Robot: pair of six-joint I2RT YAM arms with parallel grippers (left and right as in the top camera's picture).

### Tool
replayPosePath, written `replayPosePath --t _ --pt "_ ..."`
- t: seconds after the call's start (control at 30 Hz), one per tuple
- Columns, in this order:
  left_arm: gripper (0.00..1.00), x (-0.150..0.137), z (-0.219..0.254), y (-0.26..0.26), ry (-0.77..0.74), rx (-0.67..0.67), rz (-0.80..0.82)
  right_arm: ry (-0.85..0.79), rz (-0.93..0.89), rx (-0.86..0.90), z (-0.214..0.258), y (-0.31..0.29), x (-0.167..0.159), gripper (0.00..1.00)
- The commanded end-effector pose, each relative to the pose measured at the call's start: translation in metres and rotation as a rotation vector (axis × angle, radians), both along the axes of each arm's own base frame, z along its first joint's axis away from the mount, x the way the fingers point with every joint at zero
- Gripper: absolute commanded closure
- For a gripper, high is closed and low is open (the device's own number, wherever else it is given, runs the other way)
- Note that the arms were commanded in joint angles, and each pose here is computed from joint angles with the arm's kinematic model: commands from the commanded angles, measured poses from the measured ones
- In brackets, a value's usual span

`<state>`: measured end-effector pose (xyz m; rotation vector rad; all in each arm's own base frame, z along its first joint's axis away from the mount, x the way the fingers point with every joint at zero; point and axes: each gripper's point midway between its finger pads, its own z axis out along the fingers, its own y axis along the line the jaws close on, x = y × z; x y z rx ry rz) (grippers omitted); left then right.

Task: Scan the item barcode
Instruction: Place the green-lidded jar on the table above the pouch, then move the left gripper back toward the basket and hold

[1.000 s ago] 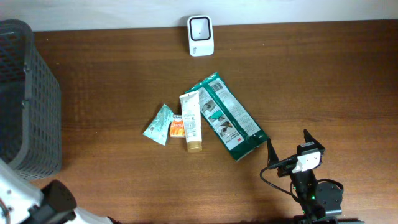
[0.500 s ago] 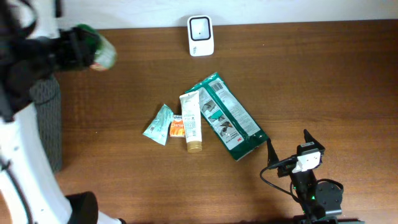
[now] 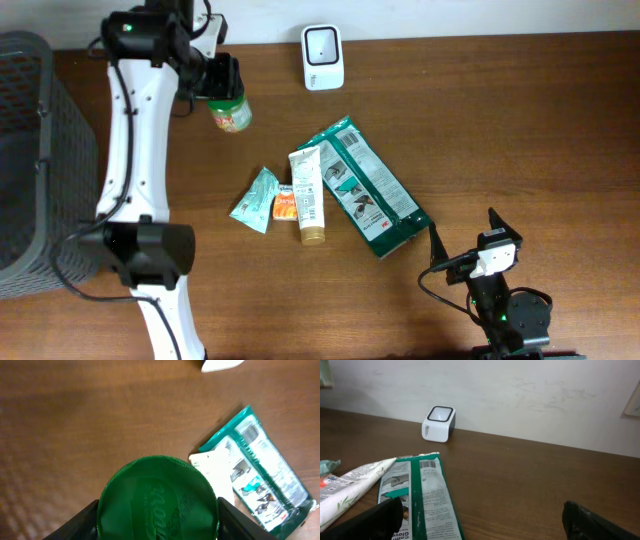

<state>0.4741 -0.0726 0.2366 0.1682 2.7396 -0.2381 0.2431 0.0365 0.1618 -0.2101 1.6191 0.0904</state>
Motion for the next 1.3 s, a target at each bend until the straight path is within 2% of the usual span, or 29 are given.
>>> replayPosePath --t 0.0,0.1,0.37,0.5,0.57,0.63,0.73,0.83,0.97,1.1,1.2,1.27 --pt "0.6 -0.004 -0.031 -0.013 0.096 0.01 -0.012 0.003 0.002 0.008 -0.002 0.001 0.0 0.02" --pt "0.6 -0.008 -0.059 -0.014 0.147 0.087 0.024 0.003 0.002 0.008 -0.002 0.001 0.0 0.02" --pt "0.61 0.004 -0.143 -0.026 0.163 0.111 0.118 0.003 0.002 0.008 -0.002 0.001 0.0 0.02" --pt "0.62 0.0 -0.161 -0.029 0.179 0.109 0.141 0.003 0.002 0.008 -0.002 0.001 0.0 0.02" --pt "0.54 0.001 -0.161 -0.029 0.175 0.107 0.141 0.003 0.002 0.008 -0.002 0.001 0.0 0.02" --pt "0.37 -0.002 -0.161 -0.03 0.187 0.103 0.138 0.003 0.002 0.008 -0.002 0.001 0.0 0.02" --pt "0.2 -0.007 -0.159 -0.03 0.202 0.104 0.136 0.003 0.002 0.008 -0.002 0.001 0.0 0.02" --pt "0.11 -0.006 -0.131 -0.03 0.151 0.089 0.138 0.003 0.002 0.008 -0.002 0.001 0.0 0.02" --pt "0.05 -0.002 -0.049 -0.03 -0.035 0.044 0.125 0.003 0.002 0.008 -0.002 0.001 0.0 0.02" --pt "0.01 -0.025 0.051 -0.009 -0.275 0.075 0.012 0.003 0.002 0.008 -0.002 0.001 0.0 0.02" --pt "0.0 -0.047 0.091 0.024 -0.361 0.131 -0.011 0.003 0.002 0.008 -0.002 0.001 0.0 0.02" --pt "0.01 -0.058 0.1 0.054 -0.37 0.192 -0.018 0.003 0.002 0.008 -0.002 0.001 0.0 0.02"
